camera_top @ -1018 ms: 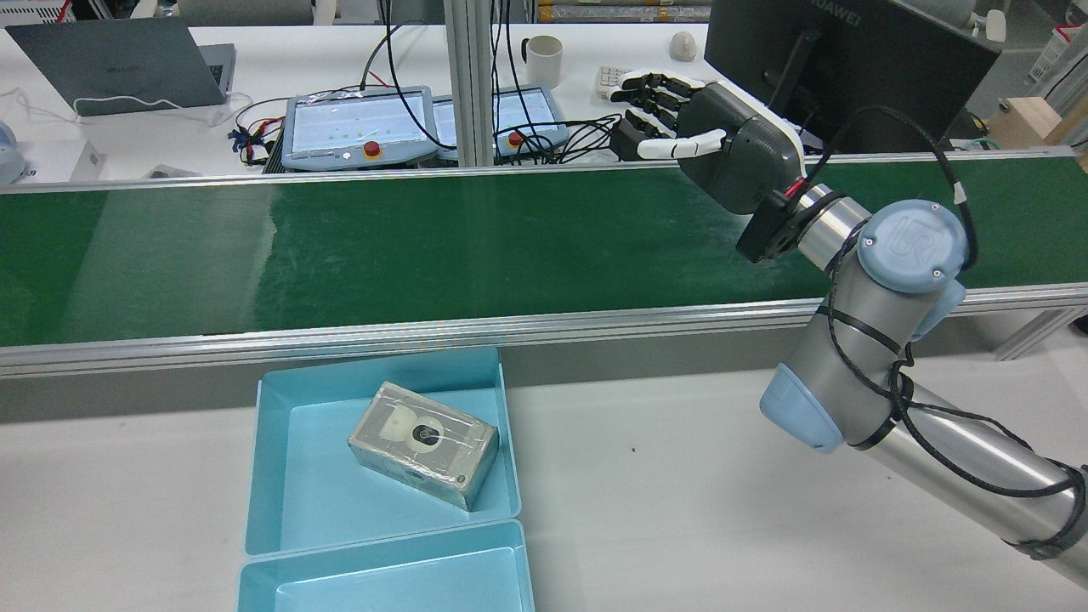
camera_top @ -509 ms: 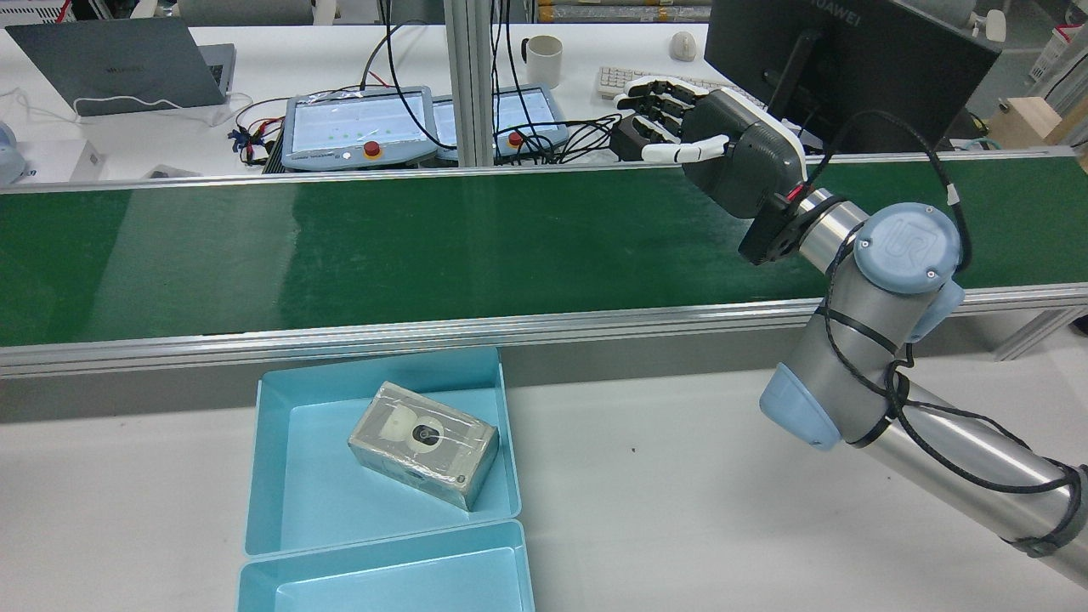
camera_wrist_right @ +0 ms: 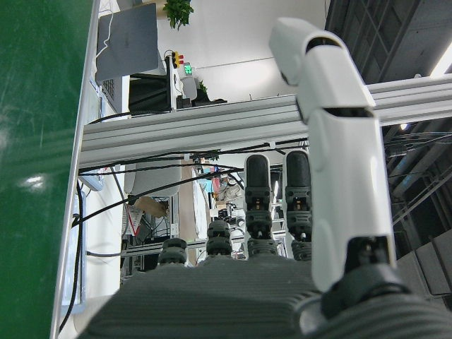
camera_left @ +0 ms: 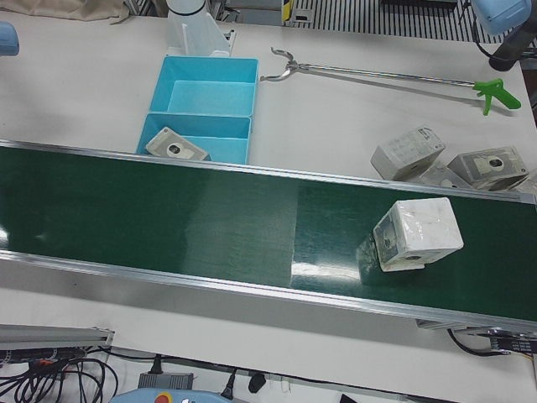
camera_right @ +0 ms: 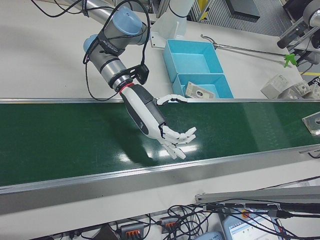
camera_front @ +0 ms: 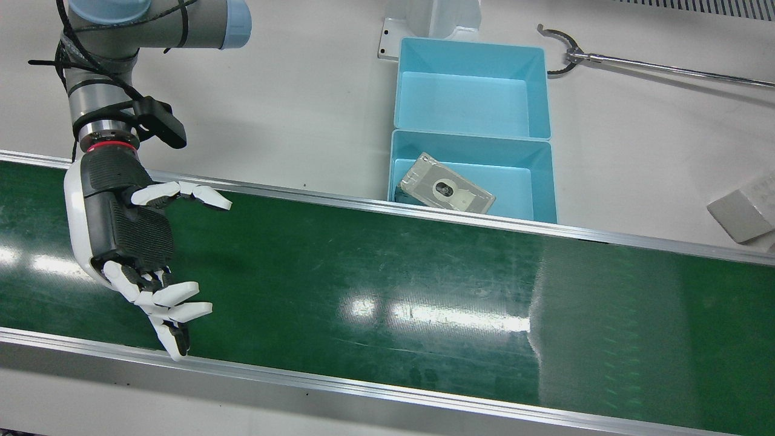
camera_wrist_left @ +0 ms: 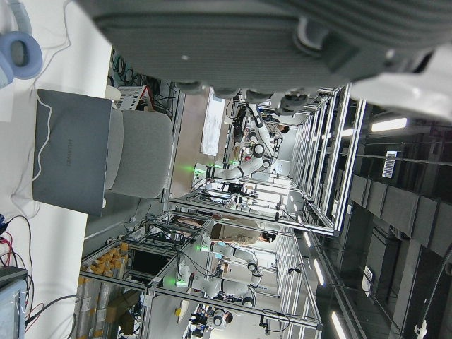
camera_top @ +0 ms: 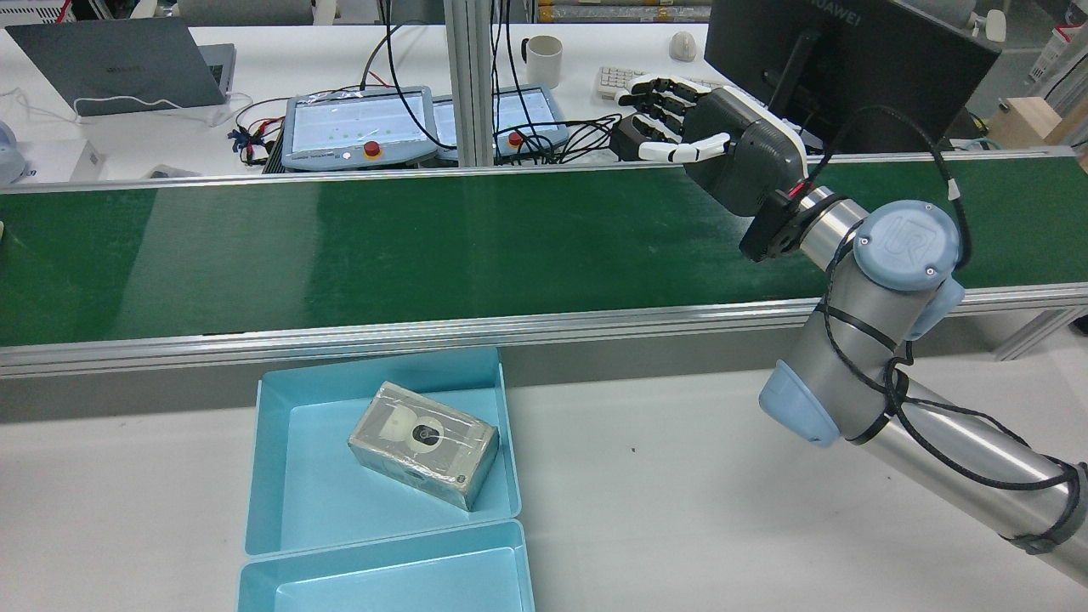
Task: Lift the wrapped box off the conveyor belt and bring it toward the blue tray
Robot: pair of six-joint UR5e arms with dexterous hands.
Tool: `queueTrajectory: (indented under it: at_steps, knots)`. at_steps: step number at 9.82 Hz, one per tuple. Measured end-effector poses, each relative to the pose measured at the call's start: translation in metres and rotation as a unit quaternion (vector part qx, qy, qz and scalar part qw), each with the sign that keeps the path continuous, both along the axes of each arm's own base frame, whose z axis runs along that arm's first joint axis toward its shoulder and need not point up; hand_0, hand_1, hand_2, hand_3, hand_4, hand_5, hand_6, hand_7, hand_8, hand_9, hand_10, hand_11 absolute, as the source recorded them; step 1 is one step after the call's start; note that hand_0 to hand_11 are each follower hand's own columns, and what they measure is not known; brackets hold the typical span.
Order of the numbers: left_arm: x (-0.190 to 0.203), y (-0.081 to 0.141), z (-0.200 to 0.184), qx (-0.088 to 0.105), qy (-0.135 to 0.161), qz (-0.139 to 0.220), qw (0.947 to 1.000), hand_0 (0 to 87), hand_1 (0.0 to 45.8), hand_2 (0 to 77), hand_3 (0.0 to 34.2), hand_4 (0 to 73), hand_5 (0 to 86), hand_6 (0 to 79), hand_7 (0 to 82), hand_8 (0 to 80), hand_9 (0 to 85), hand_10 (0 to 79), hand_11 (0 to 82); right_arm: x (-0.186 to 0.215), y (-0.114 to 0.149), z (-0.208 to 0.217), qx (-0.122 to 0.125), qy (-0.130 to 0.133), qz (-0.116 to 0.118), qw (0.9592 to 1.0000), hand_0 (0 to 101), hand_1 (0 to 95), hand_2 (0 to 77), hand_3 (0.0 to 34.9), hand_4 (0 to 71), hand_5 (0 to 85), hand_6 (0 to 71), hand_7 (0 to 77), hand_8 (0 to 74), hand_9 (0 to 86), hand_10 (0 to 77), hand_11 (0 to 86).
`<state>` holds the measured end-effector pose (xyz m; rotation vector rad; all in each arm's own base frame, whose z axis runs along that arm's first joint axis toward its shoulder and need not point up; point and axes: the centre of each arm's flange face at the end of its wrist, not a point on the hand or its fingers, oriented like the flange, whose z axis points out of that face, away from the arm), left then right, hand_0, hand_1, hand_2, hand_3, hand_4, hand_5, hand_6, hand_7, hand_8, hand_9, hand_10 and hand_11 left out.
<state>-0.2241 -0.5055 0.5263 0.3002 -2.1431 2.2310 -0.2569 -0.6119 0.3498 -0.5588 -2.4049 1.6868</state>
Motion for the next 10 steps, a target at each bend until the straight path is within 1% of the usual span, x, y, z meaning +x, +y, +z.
queueTrajectory:
  at_steps: [1, 2, 3, 4, 5, 6, 8, 9, 10]
  knots:
    - [0.0, 0.0, 0.0, 0.0, 0.0, 0.0, 1.0, 0.0, 0.0, 0.5, 0.0, 0.0, 1.1, 0.0, 0.0, 0.5, 0.0, 0.5, 0.0, 0.001, 0.001, -0.004, 0.003, -0.003, 0.001, 1.0, 51, 19.1, 25.1, 7.9, 21.8, 33.3, 12.0, 30.5, 4.4, 10.4, 2.2, 6.0]
    - [0.0, 0.0, 0.0, 0.0, 0.0, 0.0, 1.0, 0.0, 0.0, 0.5, 0.0, 0.0, 1.1, 0.0, 0.0, 0.0, 0.0, 0.5, 0.0, 0.003, 0.002, -0.008, 0.007, -0.005, 0.001, 1.0, 51, 19.1, 25.1, 7.9, 21.8, 33.3, 12.0, 30.5, 4.4, 10.4, 2.2, 6.0]
    - [0.0, 0.0, 0.0, 0.0, 0.0, 0.0, 1.0, 0.0, 0.0, 0.5, 0.0, 0.0, 1.1, 0.0, 0.0, 0.0, 0.0, 0.5, 0.0, 0.005, 0.003, -0.011, 0.009, -0.007, 0.002, 0.9999, 51, 17.5, 23.5, 9.8, 21.8, 33.3, 12.0, 32.2, 4.4, 10.4, 2.2, 3.8]
    - [0.0, 0.0, 0.0, 0.0, 0.0, 0.0, 1.0, 0.0, 0.0, 0.5, 0.0, 0.0, 1.1, 0.0, 0.5, 0.0, 0.0, 0.0, 0.0, 0.01, 0.003, -0.012, 0.01, -0.007, 0.005, 0.9999, 51, 17.5, 23.5, 9.8, 21.8, 33.3, 12.0, 32.2, 4.4, 10.4, 2.2, 3.8]
    - [0.0, 0.0, 0.0, 0.0, 0.0, 0.0, 1.0, 0.0, 0.0, 0.5, 0.0, 0.0, 1.1, 0.0, 0.0, 0.0, 0.0, 0.0, 0.0, 0.014, 0.002, -0.013, 0.01, -0.008, 0.008, 0.9999, 51, 17.5, 23.5, 10.8, 21.8, 33.3, 12.0, 33.3, 4.4, 10.9, 2.2, 3.8]
    - [0.0, 0.0, 0.0, 0.0, 0.0, 0.0, 1.0, 0.0, 0.0, 0.5, 0.0, 0.0, 1.1, 0.0, 0.5, 0.5, 0.0, 0.5, 0.0, 0.019, 0.0, -0.014, 0.01, -0.008, 0.013, 0.9998, 51, 17.5, 22.4, 10.7, 22.4, 33.3, 12.0, 33.3, 3.8, 10.9, 0.0, 3.8]
    - [0.0, 0.0, 0.0, 0.0, 0.0, 0.0, 1.0, 0.0, 0.0, 0.5, 0.0, 0.0, 1.1, 0.0, 0.0, 0.5, 0.0, 0.5, 0.0, 0.024, -0.002, -0.014, 0.009, -0.011, 0.023, 0.9996, 51, 17.5, 22.4, 10.9, 23.5, 34.4, 13.1, 34.4, 4.4, 11.4, 1.1, 4.4]
    - [0.0, 0.0, 0.0, 0.0, 0.0, 0.0, 1.0, 0.0, 0.0, 0.5, 0.0, 0.0, 1.1, 0.0, 0.0, 0.5, 0.0, 0.5, 0.0, 0.025, -0.002, -0.015, 0.009, -0.013, 0.026, 0.9995, 51, 17.5, 22.4, 9.4, 23.5, 34.4, 13.1, 34.4, 4.4, 12.0, 1.1, 3.8]
    - [0.0, 0.0, 0.0, 0.0, 0.0, 0.0, 1.0, 0.0, 0.0, 0.5, 0.0, 0.0, 1.1, 0.0, 0.0, 0.0, 0.0, 0.5, 0.0, 0.026, -0.002, -0.015, 0.01, -0.014, 0.027, 0.9995, 51, 17.5, 22.4, 9.4, 23.5, 34.4, 13.1, 34.4, 4.4, 12.0, 1.1, 3.8]
